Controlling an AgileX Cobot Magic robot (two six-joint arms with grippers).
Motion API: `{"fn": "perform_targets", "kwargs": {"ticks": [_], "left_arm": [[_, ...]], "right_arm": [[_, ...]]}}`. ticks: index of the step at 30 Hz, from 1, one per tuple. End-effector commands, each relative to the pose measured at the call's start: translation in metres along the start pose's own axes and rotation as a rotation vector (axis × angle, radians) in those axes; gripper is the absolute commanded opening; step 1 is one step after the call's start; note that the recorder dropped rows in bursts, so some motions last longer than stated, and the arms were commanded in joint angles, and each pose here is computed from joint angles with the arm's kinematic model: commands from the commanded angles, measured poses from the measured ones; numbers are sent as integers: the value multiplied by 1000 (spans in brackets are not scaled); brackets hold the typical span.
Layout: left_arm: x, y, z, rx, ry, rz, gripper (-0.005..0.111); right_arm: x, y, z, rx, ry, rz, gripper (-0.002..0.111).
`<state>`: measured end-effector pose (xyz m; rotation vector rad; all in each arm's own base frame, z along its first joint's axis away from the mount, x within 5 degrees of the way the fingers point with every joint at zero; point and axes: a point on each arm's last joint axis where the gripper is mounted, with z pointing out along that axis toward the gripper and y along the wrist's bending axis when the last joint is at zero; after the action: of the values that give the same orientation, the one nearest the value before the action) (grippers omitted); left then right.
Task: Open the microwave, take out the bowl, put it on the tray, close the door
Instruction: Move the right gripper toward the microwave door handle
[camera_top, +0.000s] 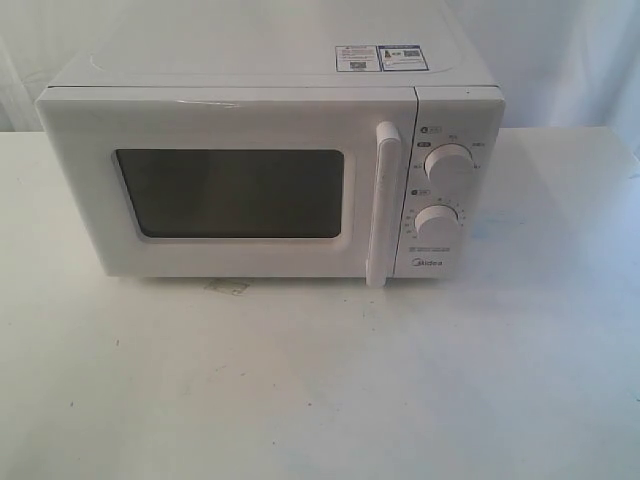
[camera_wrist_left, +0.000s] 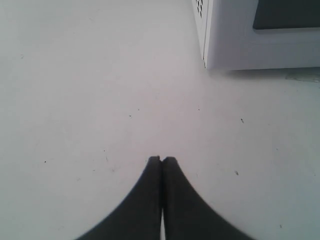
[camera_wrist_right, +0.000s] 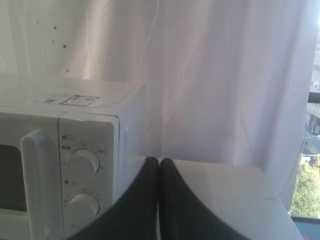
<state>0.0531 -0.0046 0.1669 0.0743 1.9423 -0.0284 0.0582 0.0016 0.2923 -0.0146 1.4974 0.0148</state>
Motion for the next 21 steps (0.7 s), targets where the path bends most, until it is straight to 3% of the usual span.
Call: {"fn": "perform_targets", "kwargs": {"ticks": [1, 6, 11, 21], "left_arm": [[1, 0, 0, 1, -1, -11, 0], [1, 0, 0, 1, -1, -11, 0], [1, 0, 0, 1, -1, -11, 0], [1, 0, 0, 1, -1, -11, 0]], "right_arm": [[0, -1, 15, 7, 54, 18, 0], [2, 1, 34, -12, 144, 74, 0], [7, 12, 51, -111, 240, 34, 0], [13, 62, 83, -475, 510, -189, 0]]}}
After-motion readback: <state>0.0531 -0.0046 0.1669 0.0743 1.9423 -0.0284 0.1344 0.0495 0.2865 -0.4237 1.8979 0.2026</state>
